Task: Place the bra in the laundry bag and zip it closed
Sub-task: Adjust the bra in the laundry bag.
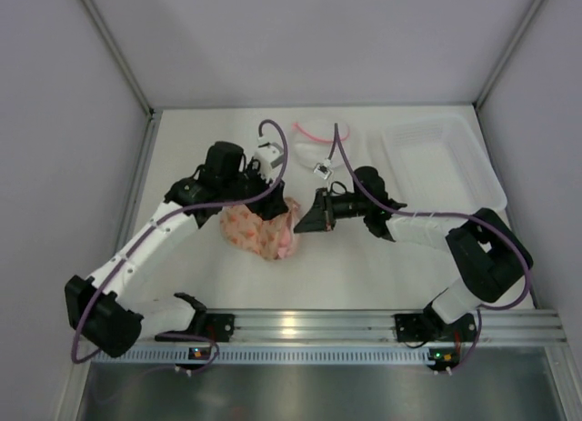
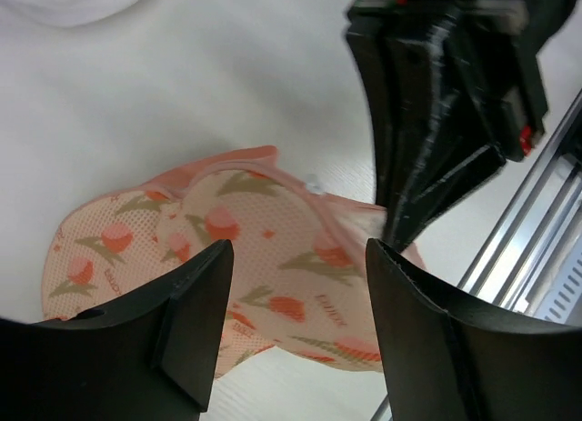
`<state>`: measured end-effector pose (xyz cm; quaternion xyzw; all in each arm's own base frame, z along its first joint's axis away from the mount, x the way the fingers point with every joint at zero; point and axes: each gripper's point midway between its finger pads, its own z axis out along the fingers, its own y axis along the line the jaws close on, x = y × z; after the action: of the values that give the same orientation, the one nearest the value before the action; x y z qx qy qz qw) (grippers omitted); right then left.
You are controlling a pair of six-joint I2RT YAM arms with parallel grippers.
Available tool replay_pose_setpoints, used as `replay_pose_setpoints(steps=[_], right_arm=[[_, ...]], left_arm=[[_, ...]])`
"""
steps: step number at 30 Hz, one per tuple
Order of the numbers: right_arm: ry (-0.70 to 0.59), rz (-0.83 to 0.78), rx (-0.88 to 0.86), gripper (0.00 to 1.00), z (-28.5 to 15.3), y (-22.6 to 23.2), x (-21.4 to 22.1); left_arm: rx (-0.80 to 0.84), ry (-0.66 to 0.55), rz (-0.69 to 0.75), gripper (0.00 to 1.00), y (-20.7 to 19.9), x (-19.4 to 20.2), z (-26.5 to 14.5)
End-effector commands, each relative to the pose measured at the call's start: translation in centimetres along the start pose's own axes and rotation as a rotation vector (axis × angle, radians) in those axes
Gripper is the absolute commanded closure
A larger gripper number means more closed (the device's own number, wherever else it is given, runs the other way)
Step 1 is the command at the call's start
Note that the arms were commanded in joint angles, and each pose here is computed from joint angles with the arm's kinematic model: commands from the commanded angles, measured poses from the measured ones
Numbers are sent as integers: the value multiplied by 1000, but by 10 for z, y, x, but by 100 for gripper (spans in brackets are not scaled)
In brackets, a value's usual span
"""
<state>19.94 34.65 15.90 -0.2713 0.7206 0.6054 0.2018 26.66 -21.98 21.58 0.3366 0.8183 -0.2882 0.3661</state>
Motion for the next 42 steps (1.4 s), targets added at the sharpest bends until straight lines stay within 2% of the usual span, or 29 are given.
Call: replay_pose_setpoints(steps=[1, 5, 6, 9, 13, 16, 19, 22, 24, 28, 29, 30, 32, 33, 39, 40, 42], right_arm=[[-149, 26, -124, 100, 1, 44, -43], [-195, 75, -136, 100, 2, 49, -56], [-213, 76, -140, 100, 1, 50, -59], [-239, 98, -167, 100, 1, 55, -66], [-236, 110, -165, 100, 3, 53, -66], [-236, 111, -167, 100, 3, 53, -63], [-234, 111, -176, 100, 4, 56, -64], [-229, 103, -187, 100, 6, 61, -62], [-228, 106, -187, 100, 6, 61, -60], [-231, 107, -201, 100, 6, 66, -61], [-232, 102, -206, 100, 5, 68, -62], [-236, 95, -217, 100, 5, 71, -63], [-236, 92, -229, 100, 4, 74, -63], [-232, 87, -234, 100, 4, 76, -62], [-213, 72, -226, 100, 3, 77, -56], [-215, 74, -224, 100, 2, 76, -56], [-218, 77, -212, 100, 3, 73, -55]], left_arm=[[-103, -52, 144, 34, -14, -8, -6], [-174, -45, 208, 27, -15, 0, -14], [-184, -38, 225, 21, -14, 1, -18], [-285, 17, 233, 17, -3, 15, -27], [-374, 75, 251, 16, 7, 30, -29], [-370, 160, 290, 16, 7, 55, -14], [-410, 213, 266, 18, 17, 70, 0], [-502, 226, 251, 27, 33, 66, 7], [-491, 183, 250, 41, 31, 54, 12], [-497, 162, 249, 58, 32, 47, 15], [-494, 166, 249, 65, 32, 49, 16], [-494, 167, 248, 78, 32, 50, 16], [-485, 180, 245, 88, 32, 56, 17], [-488, 176, 245, 100, 33, 55, 15], [-441, 155, 273, 100, 27, 62, 4], [-427, 153, 279, 89, 25, 64, 3], [-419, 104, 282, 73, 21, 55, -6]])
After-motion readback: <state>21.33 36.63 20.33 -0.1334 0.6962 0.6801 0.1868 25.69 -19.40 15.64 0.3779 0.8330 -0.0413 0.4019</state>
